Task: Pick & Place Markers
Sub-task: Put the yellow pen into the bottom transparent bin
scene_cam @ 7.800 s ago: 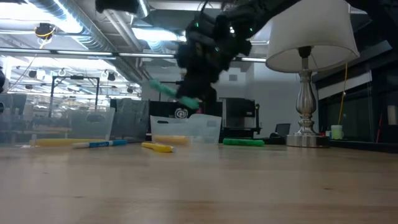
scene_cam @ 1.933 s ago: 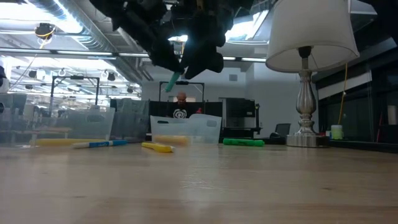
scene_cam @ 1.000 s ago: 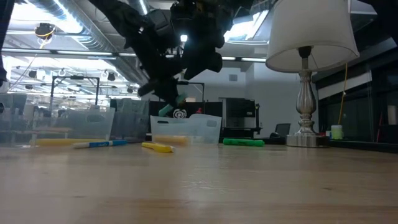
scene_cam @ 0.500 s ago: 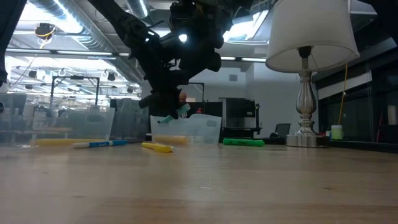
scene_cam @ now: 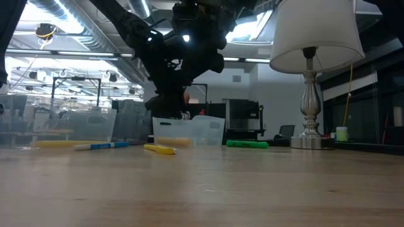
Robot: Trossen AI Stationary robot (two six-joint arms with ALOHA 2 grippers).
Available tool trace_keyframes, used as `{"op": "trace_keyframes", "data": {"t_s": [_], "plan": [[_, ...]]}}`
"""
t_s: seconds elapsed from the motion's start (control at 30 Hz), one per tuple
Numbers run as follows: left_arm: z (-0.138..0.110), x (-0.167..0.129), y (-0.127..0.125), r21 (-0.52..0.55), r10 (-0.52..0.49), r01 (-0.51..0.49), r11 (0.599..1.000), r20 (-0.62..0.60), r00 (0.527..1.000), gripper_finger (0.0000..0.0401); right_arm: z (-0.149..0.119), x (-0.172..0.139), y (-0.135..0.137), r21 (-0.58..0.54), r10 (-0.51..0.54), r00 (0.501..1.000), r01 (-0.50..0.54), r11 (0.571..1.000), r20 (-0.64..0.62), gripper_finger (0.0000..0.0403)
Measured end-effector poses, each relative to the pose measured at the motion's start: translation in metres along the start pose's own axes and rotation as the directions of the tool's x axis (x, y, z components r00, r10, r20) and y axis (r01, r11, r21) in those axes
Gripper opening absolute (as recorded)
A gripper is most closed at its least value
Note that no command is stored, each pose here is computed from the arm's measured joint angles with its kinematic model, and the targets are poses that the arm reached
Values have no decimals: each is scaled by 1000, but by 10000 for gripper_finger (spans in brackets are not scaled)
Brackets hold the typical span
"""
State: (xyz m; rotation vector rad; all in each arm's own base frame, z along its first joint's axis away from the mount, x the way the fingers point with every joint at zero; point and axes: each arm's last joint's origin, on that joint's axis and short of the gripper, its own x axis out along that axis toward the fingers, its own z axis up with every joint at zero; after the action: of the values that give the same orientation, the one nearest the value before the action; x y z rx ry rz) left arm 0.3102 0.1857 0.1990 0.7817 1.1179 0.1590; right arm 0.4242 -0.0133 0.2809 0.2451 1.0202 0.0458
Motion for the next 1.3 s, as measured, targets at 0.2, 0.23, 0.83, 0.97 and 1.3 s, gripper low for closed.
{"op": "trace_keyframes", "data": {"t_s": [0.2,0.23,0.83,0.97,1.3], "plan": [[3,-1,-2,-64,22,-24,998,-33,999,137,0,0,0,-2,0,1000,0,1000,0,171],[4,-1,-3,-77,21,-24,997,-34,999,136,0,0,0,-2,0,1000,0,1000,0,171],[5,-43,4,-230,33,-34,973,-7,999,120,1,0,0,-5,2,1000,-2,1000,12,171],[3,-57,8,-298,51,-46,954,9,999,112,2,0,0,-6,3,1000,-3,1000,18,171],[-4,-88,7,-475,-10,38,879,60,998,94,3,0,0,-8,5,999,-5,1000,33,171]]}}
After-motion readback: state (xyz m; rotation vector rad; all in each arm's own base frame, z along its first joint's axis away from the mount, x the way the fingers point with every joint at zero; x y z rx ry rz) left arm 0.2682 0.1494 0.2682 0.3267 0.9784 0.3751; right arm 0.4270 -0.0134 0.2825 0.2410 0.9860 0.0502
